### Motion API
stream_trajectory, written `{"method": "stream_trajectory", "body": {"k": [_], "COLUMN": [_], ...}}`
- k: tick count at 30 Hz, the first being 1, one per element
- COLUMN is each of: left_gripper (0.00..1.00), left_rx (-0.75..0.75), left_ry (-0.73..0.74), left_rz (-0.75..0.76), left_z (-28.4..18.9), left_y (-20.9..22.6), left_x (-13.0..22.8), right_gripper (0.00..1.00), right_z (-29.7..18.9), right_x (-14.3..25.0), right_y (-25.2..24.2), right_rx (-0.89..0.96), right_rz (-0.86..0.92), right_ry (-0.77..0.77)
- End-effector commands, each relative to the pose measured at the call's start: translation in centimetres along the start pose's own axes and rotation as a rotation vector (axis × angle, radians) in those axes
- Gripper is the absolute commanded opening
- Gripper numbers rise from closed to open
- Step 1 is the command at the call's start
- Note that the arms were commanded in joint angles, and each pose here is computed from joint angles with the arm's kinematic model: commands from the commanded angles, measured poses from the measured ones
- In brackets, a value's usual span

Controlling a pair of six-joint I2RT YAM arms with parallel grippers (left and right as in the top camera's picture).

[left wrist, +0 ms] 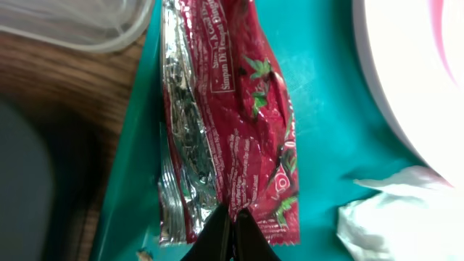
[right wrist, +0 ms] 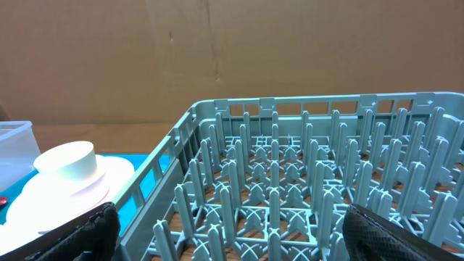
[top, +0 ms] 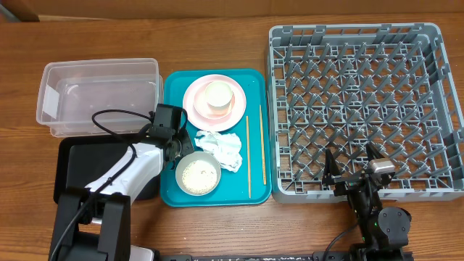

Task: Sort waste into correct bins and load items into the dishwasher
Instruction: 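Lift the red wrapper and drop it into the clear bin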

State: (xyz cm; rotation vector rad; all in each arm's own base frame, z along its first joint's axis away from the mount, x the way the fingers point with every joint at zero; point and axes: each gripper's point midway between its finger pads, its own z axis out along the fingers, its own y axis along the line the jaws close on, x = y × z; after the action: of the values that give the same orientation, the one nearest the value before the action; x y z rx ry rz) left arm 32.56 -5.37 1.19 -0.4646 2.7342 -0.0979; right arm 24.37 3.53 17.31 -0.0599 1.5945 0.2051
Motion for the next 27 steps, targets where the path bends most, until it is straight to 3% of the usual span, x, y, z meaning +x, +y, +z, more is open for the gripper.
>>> {"method": "stream_trajectory", "body": {"k": [1,11,15,20,27], "left_gripper": [0.04,0.04,0.04,0.04,0.04], "left_rx": [0.047,0.129,0.020,-0.203,-0.311], "left_ry": [-0.067,-0.261,-0.432,-0.541,-0.467], "left_rz": [0.004,0.077,0.036,-0.033,-0.150], "left_z": [-3.0,-14.4,-17.8,-18.1,-12.7], "left_y": [-2.1,-4.8,-2.9,1.2,5.5], "left_x": [-3.3,-10.0,-13.2,-15.5,-17.0], "right_gripper": [1.00,1.00,1.00,1.00,1.00], "right_z": [0.0,0.0,0.0,0.0,0.0], "right_x": [0.2,0.2,0.2,0.2,0.2], "right_y": [0.0,0.0,0.0,0.0,0.0], "right_rx": [-0.002,-0.002,-0.002,-0.002,-0.002], "right_rz": [-0.004,-0.004,-0.004,-0.004,-0.004], "right_ry": [-0.002,-0.002,-0.002,-0.002,-0.002]}}
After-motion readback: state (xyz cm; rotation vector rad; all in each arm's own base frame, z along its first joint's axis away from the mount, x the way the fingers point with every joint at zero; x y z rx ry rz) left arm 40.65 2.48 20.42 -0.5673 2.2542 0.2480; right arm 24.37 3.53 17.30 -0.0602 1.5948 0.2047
